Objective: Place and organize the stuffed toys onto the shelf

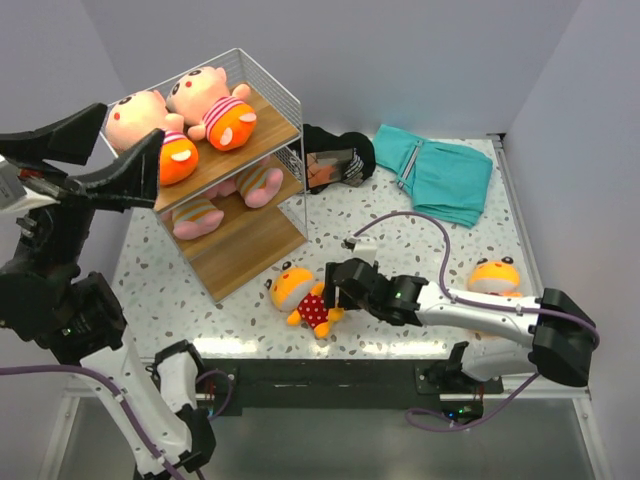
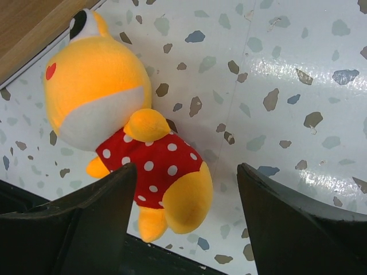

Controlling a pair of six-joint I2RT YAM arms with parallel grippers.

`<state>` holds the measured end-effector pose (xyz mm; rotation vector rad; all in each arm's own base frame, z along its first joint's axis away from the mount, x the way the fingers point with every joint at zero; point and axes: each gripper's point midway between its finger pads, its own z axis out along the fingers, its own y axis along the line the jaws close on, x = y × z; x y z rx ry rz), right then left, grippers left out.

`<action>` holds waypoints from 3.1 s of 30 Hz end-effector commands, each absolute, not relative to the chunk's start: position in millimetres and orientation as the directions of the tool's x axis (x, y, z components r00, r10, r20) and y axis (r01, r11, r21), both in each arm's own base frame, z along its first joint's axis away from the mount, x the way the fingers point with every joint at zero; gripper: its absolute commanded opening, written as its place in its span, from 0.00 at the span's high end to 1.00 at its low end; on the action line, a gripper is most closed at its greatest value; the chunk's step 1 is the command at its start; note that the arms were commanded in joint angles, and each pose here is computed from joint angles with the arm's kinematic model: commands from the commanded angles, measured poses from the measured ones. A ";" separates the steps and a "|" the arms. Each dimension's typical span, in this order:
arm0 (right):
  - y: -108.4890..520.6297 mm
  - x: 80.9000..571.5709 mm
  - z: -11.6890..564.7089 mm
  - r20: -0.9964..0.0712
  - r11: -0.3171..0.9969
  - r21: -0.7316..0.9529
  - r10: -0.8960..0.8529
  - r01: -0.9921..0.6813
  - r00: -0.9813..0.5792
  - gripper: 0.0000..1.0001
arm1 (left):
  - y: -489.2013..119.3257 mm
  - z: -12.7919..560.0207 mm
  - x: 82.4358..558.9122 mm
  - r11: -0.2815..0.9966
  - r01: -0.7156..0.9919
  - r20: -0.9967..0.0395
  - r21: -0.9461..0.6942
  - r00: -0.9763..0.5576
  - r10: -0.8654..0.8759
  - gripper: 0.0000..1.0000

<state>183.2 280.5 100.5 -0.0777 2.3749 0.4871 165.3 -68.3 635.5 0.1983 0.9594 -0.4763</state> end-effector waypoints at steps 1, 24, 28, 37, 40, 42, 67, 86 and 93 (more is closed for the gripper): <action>283.8 197.6 114.1 -0.695 0.919 0.356 0.140 -0.169 -0.705 0.25 | -106.2 608.7 142.3 0.736 0.677 -0.849 -0.013 0.382 -0.366 0.07; 285.0 216.2 143.8 -0.767 0.924 0.324 0.130 -0.204 -0.628 0.26 | -66.7 708.7 179.8 0.734 0.653 -0.746 -0.187 0.391 -0.538 0.04; 289.9 217.1 149.0 -0.770 0.918 0.330 0.126 -0.221 -0.625 0.26 | -38.4 692.3 216.8 0.750 0.585 -0.738 -0.309 0.350 -0.577 0.05; 290.1 218.5 150.6 -0.781 0.920 0.314 0.109 -0.236 -0.615 0.26 | 2.3 703.5 265.1 0.817 0.437 -0.752 -0.376 0.371 -0.545 0.10; 291.7 219.8 152.5 -0.785 0.918 0.317 0.112 -0.240 -0.609 0.26 | 0.5 693.6 288.0 0.809 0.421 -0.750 -0.411 0.348 -0.562 0.12; 293.1 220.0 151.3 -0.784 0.918 0.314 0.107 -0.243 -0.611 0.26 | -32.0 678.9 315.2 0.780 0.465 -0.770 -0.419 0.272 -0.577 0.12; 287.5 226.3 143.5 -0.796 0.937 0.278 0.102 -0.211 -0.597 0.27 | -170.4 572.0 192.6 0.562 0.813 -0.927 -0.150 0.081 -0.365 0.18; 287.0 188.3 113.4 -0.640 0.865 0.477 0.222 -0.154 -0.736 0.29 | -192.4 432.0 178.7 0.420 0.838 -0.914 -0.350 -0.206 -0.351 0.17; 276.5 173.4 105.0 -0.590 0.856 0.502 0.234 -0.124 -0.773 0.28 | -243.7 385.6 181.3 0.387 0.834 -0.912 -0.394 -0.303 -0.276 0.18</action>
